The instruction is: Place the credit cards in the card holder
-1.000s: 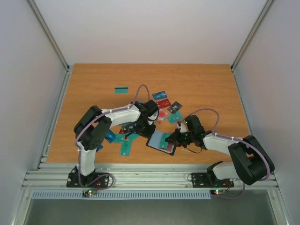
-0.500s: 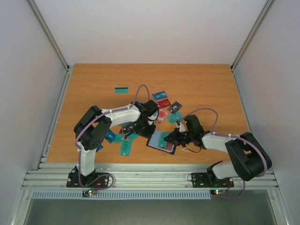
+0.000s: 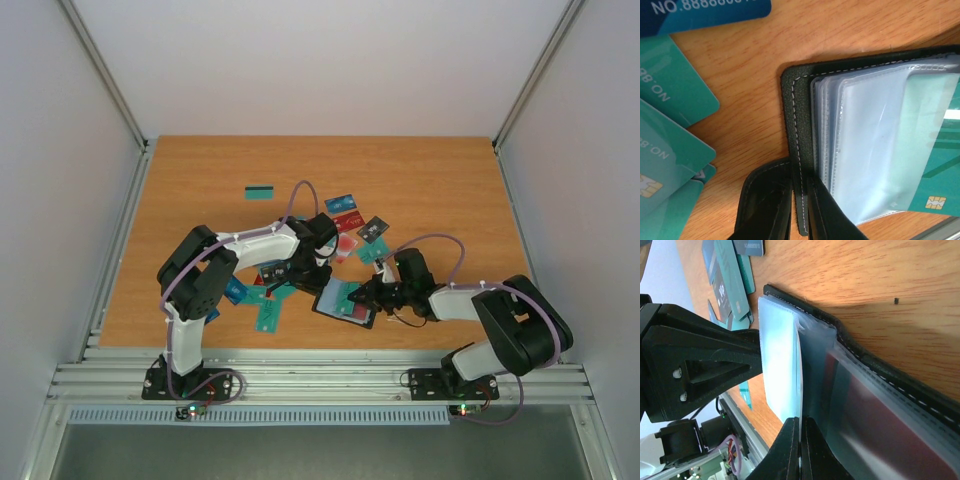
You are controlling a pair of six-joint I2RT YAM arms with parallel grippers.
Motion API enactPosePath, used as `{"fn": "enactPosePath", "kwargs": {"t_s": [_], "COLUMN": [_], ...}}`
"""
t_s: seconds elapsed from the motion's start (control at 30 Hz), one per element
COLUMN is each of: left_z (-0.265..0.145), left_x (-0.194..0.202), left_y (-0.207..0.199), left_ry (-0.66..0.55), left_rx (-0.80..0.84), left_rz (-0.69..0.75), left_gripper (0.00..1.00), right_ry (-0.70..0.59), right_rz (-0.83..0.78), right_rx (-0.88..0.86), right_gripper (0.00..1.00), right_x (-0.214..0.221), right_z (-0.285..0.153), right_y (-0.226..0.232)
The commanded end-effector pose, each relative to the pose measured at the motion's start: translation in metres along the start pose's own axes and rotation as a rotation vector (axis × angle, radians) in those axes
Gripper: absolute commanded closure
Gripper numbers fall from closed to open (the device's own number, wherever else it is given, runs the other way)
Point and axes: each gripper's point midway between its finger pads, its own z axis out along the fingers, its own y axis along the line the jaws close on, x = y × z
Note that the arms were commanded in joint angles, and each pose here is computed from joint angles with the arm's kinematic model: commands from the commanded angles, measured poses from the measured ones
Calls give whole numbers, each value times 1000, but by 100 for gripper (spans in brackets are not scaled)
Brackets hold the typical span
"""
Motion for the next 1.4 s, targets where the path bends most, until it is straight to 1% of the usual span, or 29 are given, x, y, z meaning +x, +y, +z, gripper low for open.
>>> {"fn": "enactPosePath", "kwargs": {"t_s": [0.0, 0.17, 0.43, 0.6, 0.8, 0.87, 1.0, 1.1, 1.23, 1.37], "left_z": [20, 19, 11, 8, 8, 9, 8, 6, 5, 5], "left_x": [22, 23, 26, 28, 28, 28, 26, 23, 20, 20], "left_y": [13, 13, 10, 7, 7, 7, 5, 6, 7, 6], "left_ry": [94, 95, 88, 81, 70, 67, 55, 40, 27, 19], "left_rx": [-33, -32, -26, -6, 4, 9, 17, 7, 1, 6], "left_rz": [-34, -45, -87, -102, -106, -107, -103, -99, -93, -94], "left_gripper": [89, 89, 89, 89, 89, 89, 89, 89, 89, 89], "right_ry": [-17, -23, 1, 22, 61, 73, 88, 108, 126, 153], "right_rz": [-11, 4, 48, 38, 58, 64, 44, 32, 26, 2], "right_rx": [-15, -11, 18, 79, 161, 191, 243, 281, 315, 348], "right_gripper": [99, 99, 95, 93, 89, 85, 67, 59, 53, 50], "right_x": [0, 0, 0, 3, 10, 14, 15, 16, 16, 19], "right_z": [-2, 0, 10, 13, 7, 3, -7, -11, -12, -9], "right_y": [0, -3, -1, -1, -9, -10, -5, -4, -4, -3]}}
